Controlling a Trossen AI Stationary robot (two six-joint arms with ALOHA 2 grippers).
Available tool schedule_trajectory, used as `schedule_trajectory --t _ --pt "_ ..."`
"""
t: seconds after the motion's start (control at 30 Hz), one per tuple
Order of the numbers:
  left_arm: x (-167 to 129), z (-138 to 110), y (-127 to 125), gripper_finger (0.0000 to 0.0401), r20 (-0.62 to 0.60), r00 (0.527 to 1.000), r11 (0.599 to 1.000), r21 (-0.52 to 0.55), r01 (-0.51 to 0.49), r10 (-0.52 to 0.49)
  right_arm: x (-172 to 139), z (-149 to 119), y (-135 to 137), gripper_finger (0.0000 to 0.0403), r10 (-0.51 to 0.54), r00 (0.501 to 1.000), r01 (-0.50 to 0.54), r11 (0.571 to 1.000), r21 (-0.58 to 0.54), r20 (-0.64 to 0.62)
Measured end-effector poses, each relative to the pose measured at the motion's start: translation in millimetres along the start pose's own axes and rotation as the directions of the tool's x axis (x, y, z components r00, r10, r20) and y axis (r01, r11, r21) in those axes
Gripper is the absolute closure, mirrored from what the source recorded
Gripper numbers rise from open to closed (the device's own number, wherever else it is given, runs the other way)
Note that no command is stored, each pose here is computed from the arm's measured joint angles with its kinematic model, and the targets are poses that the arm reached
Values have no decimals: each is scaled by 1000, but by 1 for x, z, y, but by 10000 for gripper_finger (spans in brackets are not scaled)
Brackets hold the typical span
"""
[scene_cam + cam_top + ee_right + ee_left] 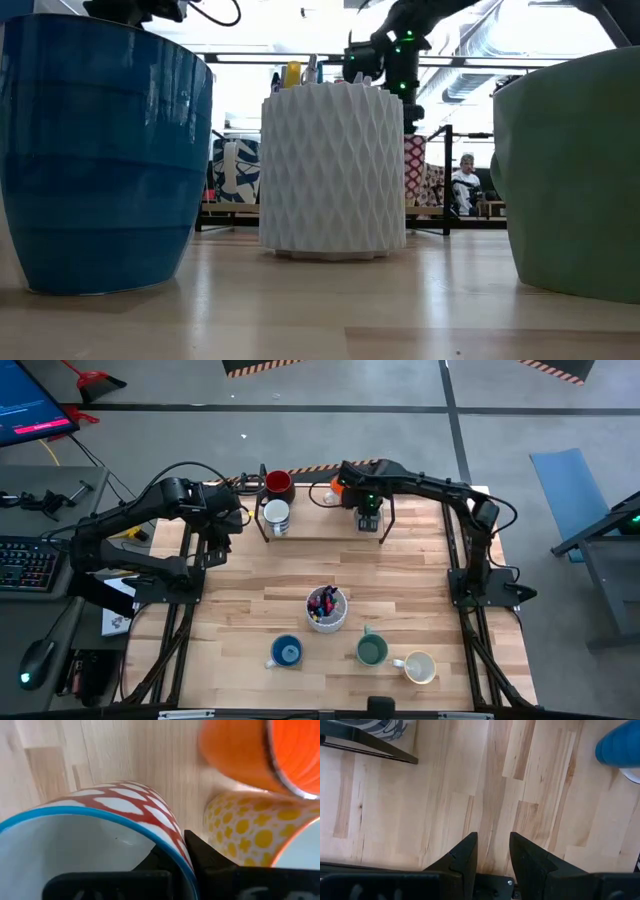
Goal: Place coffee mugs
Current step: Put the red pattern mug on the shelf
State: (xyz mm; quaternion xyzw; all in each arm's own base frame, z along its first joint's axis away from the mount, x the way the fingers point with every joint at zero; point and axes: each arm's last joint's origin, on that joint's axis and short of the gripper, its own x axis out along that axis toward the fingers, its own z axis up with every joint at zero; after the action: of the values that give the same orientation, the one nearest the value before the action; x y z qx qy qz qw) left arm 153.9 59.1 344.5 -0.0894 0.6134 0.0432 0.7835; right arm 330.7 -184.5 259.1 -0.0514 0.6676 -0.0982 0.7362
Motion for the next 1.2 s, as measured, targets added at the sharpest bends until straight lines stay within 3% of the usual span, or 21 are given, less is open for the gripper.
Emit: schedule_trajectory --t 0.5,1.2 --pt "0 1 0 297 8 1000 1000 -1 -2 2 14 -10 1 400 0 1000 0 1000 6 -7" --pt "0 1 0 297 8 1000 1000 -19 -1 2 8 -8 -8 345 -54 999 54 998 40 -5"
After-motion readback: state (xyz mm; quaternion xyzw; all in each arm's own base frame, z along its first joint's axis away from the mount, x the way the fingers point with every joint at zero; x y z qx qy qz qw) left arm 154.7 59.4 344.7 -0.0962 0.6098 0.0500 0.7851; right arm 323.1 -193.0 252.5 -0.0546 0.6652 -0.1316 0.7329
